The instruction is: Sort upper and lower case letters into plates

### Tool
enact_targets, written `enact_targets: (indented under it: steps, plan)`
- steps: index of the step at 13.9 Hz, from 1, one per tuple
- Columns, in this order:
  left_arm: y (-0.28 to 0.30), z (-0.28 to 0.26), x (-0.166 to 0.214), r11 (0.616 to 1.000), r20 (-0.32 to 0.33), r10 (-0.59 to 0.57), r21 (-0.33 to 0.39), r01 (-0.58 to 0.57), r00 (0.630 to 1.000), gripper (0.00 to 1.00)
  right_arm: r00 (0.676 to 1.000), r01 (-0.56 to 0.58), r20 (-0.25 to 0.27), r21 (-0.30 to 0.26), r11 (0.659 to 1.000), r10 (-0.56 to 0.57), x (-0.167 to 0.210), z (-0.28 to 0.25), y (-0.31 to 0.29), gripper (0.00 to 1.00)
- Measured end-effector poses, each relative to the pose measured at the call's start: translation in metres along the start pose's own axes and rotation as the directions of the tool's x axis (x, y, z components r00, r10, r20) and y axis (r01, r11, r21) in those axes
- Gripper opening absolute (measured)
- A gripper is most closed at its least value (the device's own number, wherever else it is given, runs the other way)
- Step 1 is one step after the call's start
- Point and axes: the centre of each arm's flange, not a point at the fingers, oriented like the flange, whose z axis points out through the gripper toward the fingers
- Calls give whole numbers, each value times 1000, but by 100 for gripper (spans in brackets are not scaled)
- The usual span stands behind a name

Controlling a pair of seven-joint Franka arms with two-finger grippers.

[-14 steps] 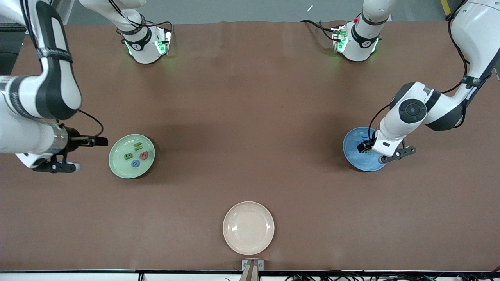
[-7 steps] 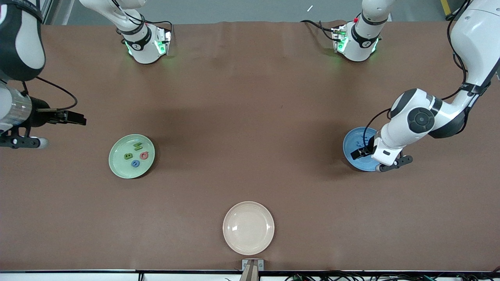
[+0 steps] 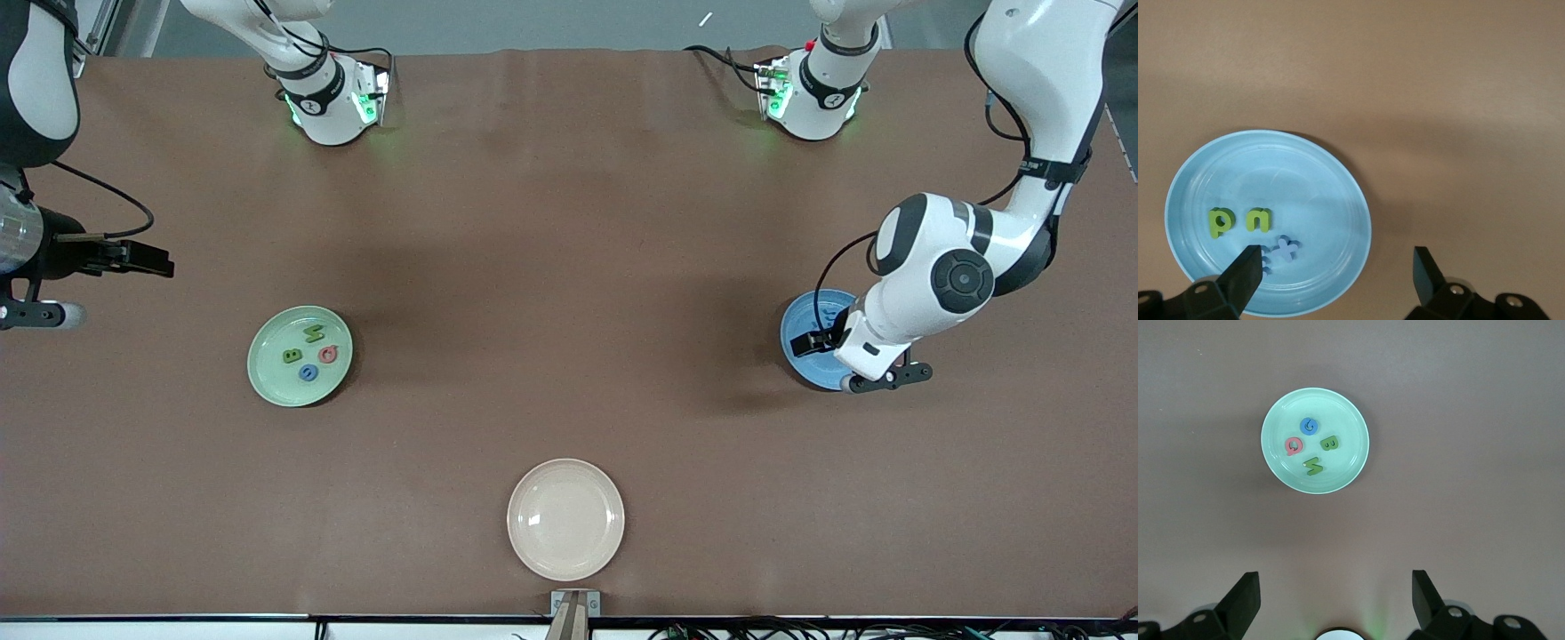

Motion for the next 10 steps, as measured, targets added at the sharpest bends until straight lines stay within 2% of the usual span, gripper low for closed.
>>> enact_targets:
  steps: [3,5,7,10]
  plan:
    - [2,0,-1,998,12,50,-24,-50,999,100,1000,-9,-7,0,1000,9,0,-3,6,100]
    - [8,5,-3,999,19,35,-17,-34,999,100,1000,-24,-14,4,1000,24,-1,-6,17,100]
    - [14,0,-2,1000,-1,26,7,-26,1000,100,999,-28,-16,5,1000,28,-1,-7,22,100]
    - [3,-20,6,999,-39,38,5,-38,998,100,999,-28,-36,4,1000,28,2,-15,22,100]
